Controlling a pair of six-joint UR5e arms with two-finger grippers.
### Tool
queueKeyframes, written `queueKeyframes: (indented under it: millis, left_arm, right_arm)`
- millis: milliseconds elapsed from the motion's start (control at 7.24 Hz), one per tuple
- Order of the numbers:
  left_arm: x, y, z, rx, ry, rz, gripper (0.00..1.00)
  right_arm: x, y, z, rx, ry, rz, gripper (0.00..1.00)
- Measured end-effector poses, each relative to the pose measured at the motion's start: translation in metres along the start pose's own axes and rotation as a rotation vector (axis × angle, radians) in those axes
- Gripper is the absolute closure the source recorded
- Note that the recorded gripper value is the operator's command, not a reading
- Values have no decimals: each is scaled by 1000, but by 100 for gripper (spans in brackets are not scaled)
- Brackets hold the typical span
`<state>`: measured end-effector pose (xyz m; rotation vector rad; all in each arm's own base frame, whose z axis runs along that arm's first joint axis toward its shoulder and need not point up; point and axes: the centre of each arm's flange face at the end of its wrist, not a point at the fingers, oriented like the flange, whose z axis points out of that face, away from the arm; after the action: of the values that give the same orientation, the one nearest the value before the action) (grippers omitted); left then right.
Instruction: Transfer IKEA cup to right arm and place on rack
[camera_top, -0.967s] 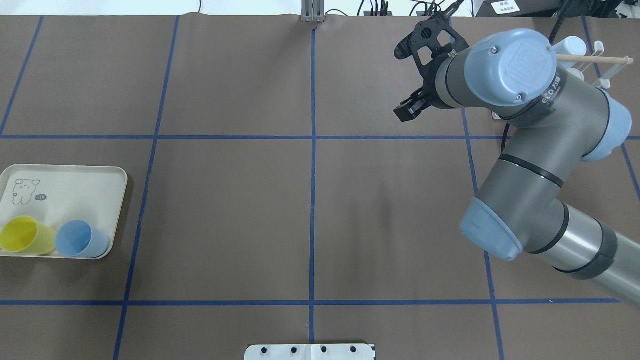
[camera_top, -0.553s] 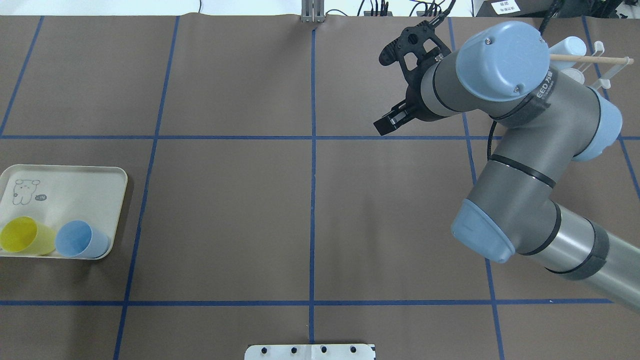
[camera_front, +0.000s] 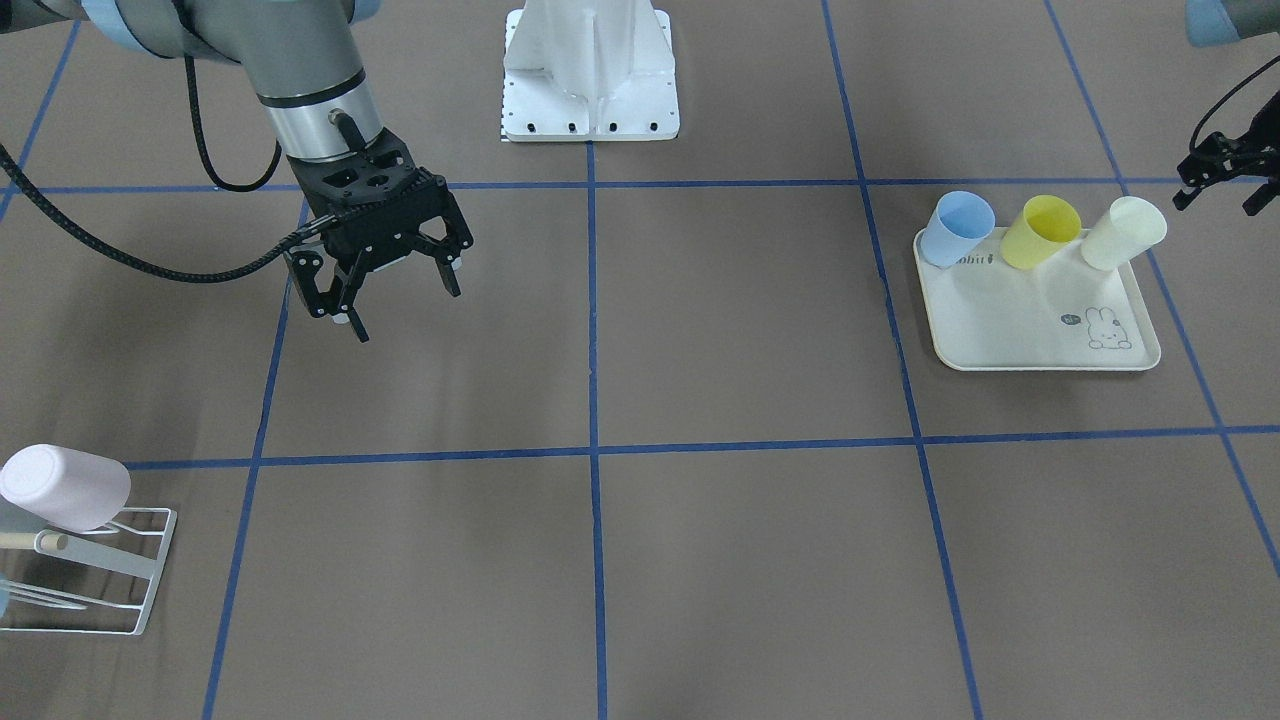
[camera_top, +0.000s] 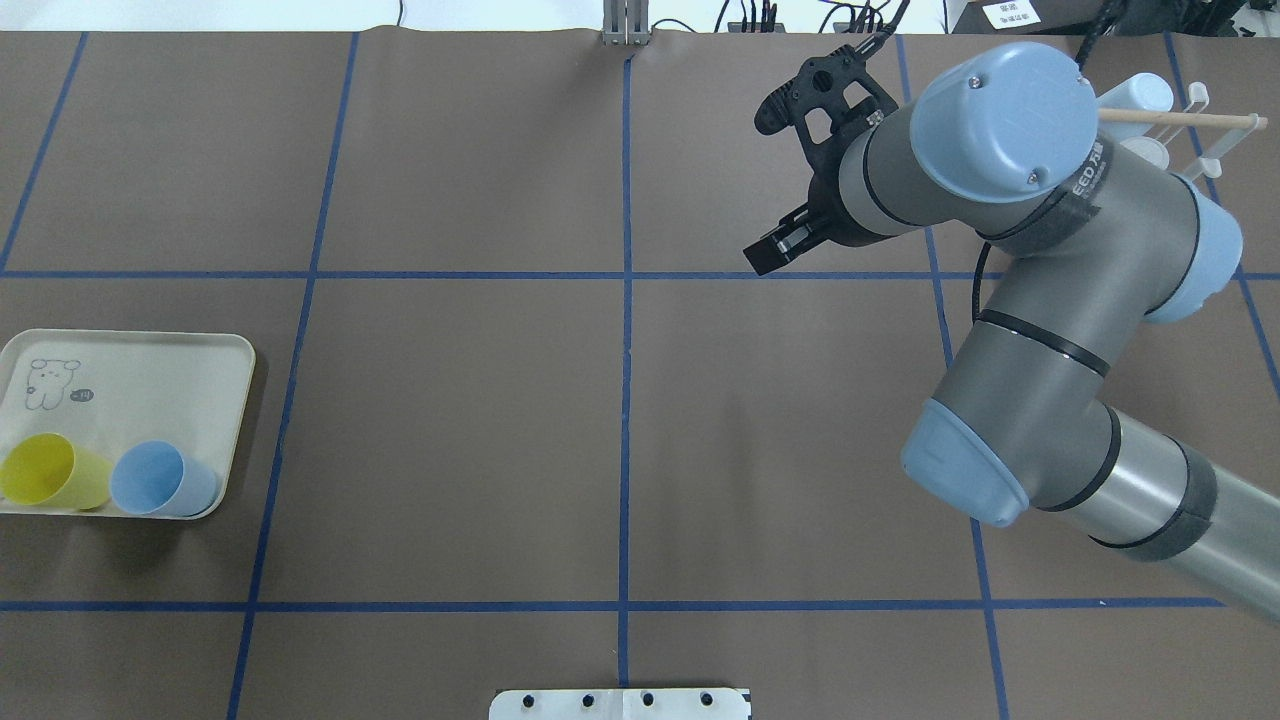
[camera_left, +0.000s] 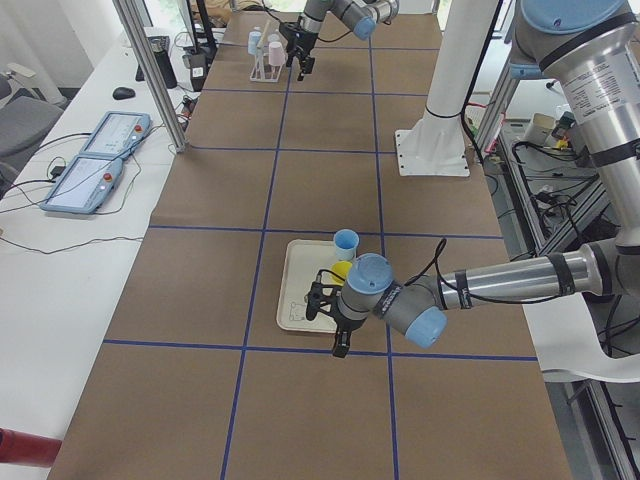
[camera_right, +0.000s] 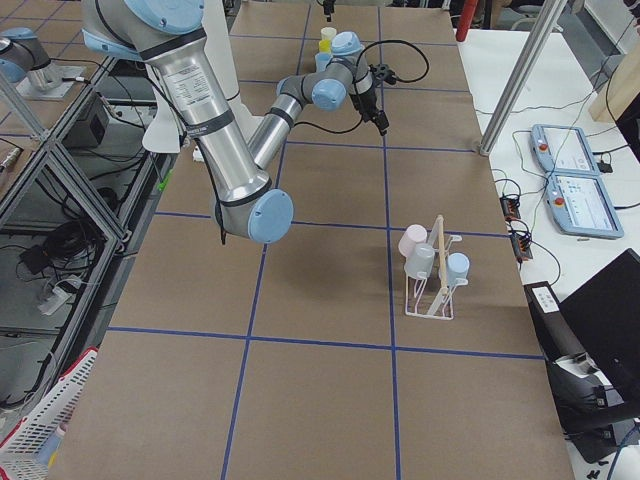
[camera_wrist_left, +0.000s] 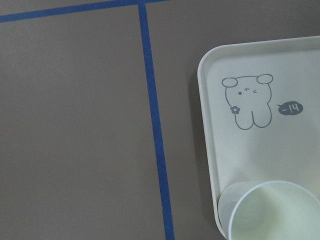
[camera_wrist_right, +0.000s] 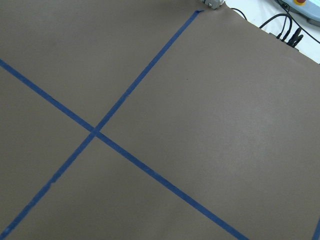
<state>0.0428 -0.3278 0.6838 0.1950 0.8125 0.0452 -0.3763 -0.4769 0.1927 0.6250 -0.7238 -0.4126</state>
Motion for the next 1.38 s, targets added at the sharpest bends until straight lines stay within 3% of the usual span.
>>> queueKeyframes:
  millis: [138,276,829,1381]
  left_arm:
    - [7,-4,4,-12,20,-18,2]
    - [15,-8,10,-25,32,-25,16]
    - [24,-15,27,-56,43,-35,99]
    - [32,-20,27,-65,74,-26,100]
  right_arm:
    - [0,0,0,0,0,0,0]
    - [0,0,0,0,0,0,0]
    - [0,1,0,-1,0,0,0]
    - [-1,1,0,0,-2,-1,0]
